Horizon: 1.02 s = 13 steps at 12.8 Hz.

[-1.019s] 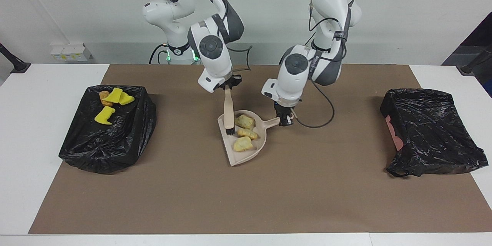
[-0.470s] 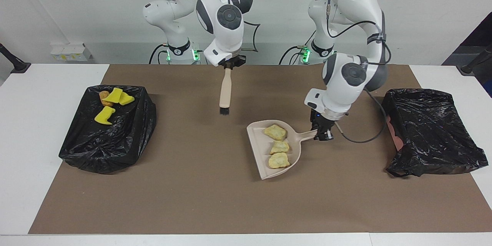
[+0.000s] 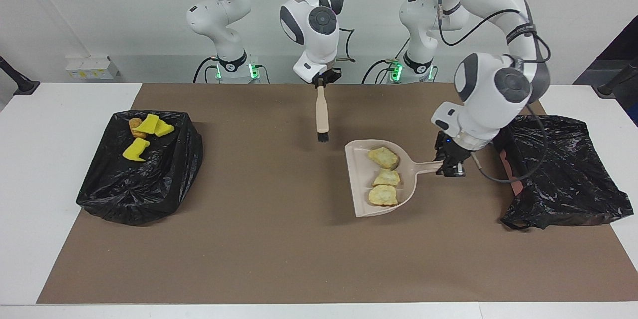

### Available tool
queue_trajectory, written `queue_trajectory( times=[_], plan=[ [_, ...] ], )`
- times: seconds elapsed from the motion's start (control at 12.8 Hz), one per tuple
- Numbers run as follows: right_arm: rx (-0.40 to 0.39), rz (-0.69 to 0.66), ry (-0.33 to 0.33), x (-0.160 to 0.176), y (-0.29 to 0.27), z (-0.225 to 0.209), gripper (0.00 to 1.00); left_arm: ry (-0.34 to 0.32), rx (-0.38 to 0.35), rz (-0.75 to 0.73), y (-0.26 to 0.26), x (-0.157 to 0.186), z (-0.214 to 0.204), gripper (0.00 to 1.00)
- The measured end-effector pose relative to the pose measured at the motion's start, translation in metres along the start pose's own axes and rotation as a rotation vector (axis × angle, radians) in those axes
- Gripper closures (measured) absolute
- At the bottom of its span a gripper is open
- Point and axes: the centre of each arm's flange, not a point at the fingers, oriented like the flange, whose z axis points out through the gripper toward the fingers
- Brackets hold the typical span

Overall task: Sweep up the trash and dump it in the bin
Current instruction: 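Carry the dustpan to the other black bag and tip it with the left gripper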

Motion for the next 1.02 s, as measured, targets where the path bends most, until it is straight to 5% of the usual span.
queue_trajectory(
  times=[0.78,0.94,1.02],
  plan=[
    [-0.029,0.043,0.001,0.000,-0.005,0.068,0.73,-0.047,0.048,0.276,0.017,-0.187,-0.074,0.69],
    [-0.030,0.042,0.001,0.000,-0.006,0.069,0.56,-0.089,0.035,0.252,0.025,-0.231,-0.076,0.69],
    [-0.030,0.042,0.002,0.000,-0.006,0.069,0.56,-0.114,0.026,0.227,0.030,-0.253,-0.077,0.69]
  ],
)
